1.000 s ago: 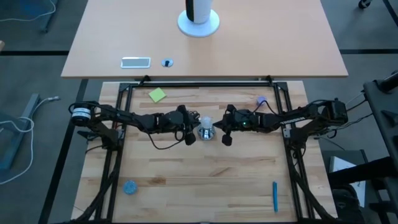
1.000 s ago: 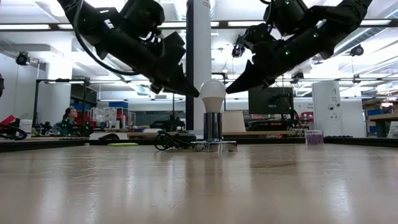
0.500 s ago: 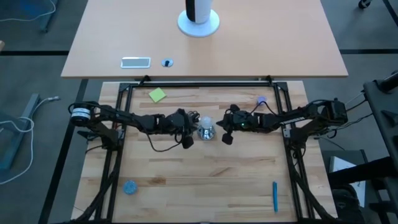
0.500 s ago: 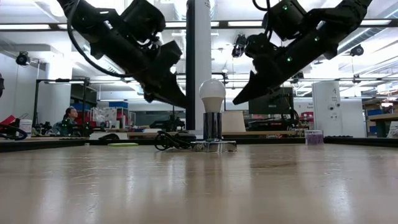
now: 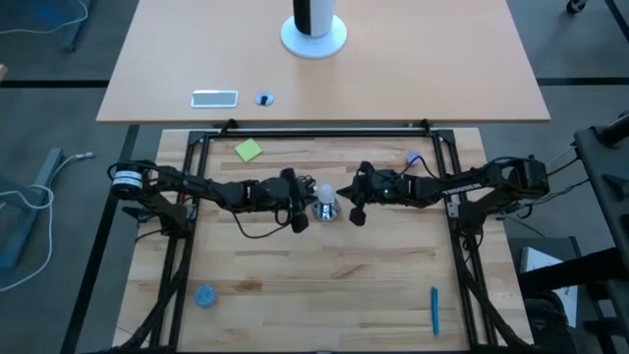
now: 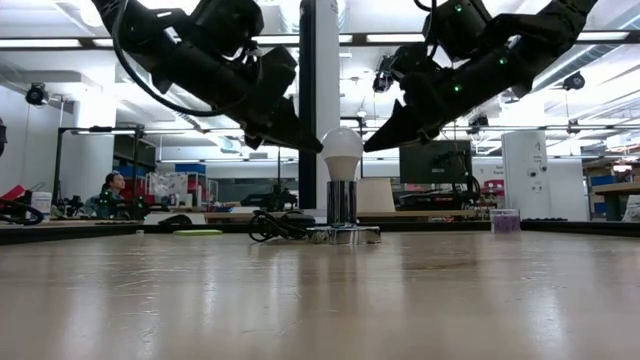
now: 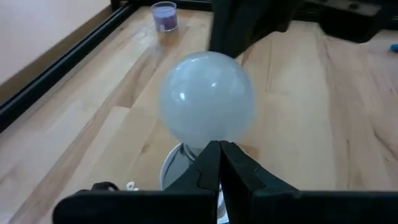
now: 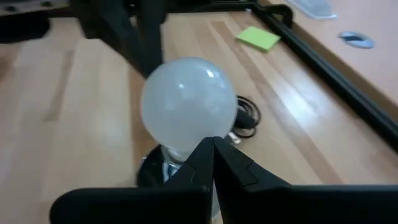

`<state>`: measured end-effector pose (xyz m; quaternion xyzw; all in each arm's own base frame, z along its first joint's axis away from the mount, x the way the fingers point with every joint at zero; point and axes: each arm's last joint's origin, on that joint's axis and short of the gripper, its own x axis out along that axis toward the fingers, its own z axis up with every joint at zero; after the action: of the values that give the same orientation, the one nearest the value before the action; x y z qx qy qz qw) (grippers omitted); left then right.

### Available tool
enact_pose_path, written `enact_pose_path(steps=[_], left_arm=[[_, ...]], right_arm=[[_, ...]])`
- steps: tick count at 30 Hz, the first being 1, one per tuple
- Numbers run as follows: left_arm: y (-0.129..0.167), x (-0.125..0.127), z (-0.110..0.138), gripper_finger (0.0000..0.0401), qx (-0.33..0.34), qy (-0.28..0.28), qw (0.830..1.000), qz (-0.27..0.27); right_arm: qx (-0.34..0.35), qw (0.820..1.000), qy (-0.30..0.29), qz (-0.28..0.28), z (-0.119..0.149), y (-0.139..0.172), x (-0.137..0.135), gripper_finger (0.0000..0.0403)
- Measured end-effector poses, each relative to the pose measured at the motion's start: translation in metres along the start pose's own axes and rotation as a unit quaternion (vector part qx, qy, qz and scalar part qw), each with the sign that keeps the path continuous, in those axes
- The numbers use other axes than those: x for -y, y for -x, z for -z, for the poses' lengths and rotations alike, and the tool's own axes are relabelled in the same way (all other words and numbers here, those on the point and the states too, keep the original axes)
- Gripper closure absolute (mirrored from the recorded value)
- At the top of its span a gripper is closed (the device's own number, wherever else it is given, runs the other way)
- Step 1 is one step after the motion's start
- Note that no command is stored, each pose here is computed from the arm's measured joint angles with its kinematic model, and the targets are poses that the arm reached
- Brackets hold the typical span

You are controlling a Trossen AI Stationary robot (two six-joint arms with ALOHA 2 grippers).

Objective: Screw lightbulb
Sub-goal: Insert the white lightbulb into the silver lamp

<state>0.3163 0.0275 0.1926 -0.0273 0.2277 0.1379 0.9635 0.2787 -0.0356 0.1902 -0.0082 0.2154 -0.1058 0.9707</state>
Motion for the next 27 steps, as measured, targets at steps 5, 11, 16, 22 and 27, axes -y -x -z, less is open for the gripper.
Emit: enact_pose_path(steps=[5, 11, 16, 22, 27], left_arm=[[-0.0003, -0.0025, 0.0005, 0.0401, -0.001, 0.002, 1.0, -0.012], [0.0, -0.003, 0.0059, 0.0401, -0.028, 0.021, 0.999, -0.024], [0.0008, 0.0034, 0.0065, 0.0401, -0.032, 0.029, 0.999, 0.016], [-0.0003, 0.0015, 0.0002, 0.0401, 0.0, 0.013, 1.0, 0.009], [-0.0007, -0.0024, 0.0005, 0.0401, 0.0, 0.012, 1.0, -0.019]], right_arm=[[-0.001, 0.999, -0.01, -0.031, 0.0004, 0.0003, -0.0027, 0.0403], [-0.014, 0.999, -0.012, -0.035, 0.0029, 0.0004, -0.004, 0.0403], [-0.044, 0.999, -0.004, 0.023, 0.0086, 0.0007, -0.0004, 0.0403], [-0.013, 0.999, 0.013, 0.036, 0.0023, 0.0002, 0.0022, 0.0403], [-0.008, 1.0, 0.014, 0.0, -0.0005, -0.0002, -0.0001, 0.0403]])
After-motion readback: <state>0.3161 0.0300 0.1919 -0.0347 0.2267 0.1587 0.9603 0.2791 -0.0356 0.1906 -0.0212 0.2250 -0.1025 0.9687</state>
